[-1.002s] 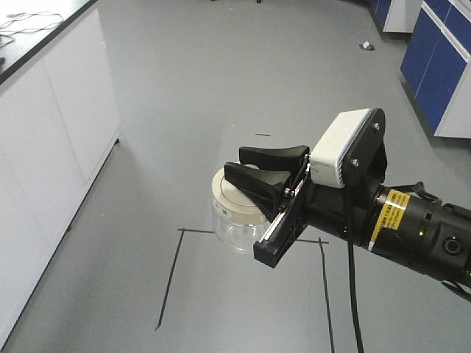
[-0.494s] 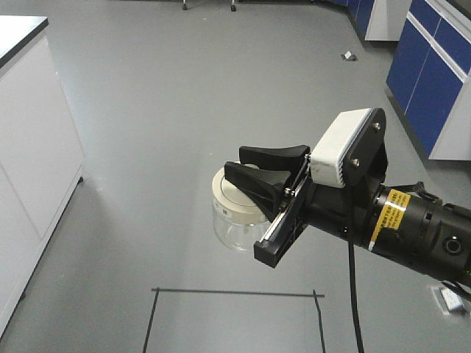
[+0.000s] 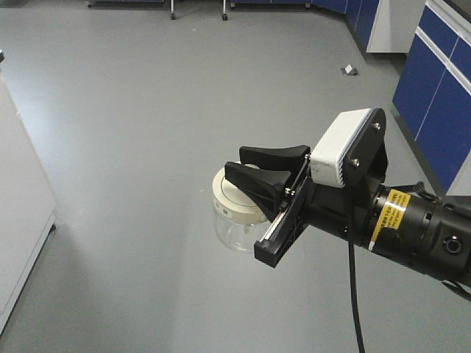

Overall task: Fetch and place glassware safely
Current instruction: 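Hold the jar in the right gripper while the base turns away, then carry the held jar while driving to the bench with the plant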

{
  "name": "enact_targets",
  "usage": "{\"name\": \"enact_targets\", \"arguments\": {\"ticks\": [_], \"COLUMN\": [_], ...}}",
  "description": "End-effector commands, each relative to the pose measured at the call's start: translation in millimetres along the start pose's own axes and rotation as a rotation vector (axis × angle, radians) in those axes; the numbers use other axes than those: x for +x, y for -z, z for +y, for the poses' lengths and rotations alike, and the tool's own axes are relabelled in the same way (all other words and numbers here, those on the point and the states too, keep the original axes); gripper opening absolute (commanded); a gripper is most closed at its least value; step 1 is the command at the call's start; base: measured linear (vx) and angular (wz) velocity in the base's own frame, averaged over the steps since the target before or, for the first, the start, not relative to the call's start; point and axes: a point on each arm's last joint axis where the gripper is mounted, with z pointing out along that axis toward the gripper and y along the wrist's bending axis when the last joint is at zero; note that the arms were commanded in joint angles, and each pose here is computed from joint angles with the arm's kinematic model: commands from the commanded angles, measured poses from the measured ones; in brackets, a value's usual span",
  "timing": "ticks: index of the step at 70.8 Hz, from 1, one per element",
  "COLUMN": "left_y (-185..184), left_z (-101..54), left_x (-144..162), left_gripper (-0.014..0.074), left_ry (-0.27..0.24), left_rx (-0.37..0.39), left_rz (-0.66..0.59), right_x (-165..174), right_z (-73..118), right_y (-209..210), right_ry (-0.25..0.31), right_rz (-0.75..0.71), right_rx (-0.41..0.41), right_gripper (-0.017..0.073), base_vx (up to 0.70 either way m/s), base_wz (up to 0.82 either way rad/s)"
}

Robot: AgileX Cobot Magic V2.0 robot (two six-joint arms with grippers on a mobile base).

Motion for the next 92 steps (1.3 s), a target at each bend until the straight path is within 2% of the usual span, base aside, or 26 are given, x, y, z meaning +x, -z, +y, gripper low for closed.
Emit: {"name": "enact_targets", "arguments": {"ticks": [1,92], "left_y": [0.1,0.1], "left_z": [0.1,0.1], "left_x": [-15.5,-15.5], "left_gripper": [-0.0007,-0.0007], "left_ry": [0.012,0.012], "left_rx": [0.001,0.001], "left_rz": [-0.101,-0.101], "right_x": [-24.4,-24.3], "right_z": [2.0,1.9], "right_y": [4.2,4.2], "right_ry": [0.002,0.002], "right_rz": [-0.13,-0.129], "right_rx": [-0.021,-0.02], "right_gripper": [-0.0003,-0.0003], "base_vx": [0.55,0.56], "base_wz": [-0.06,-0.01]}}
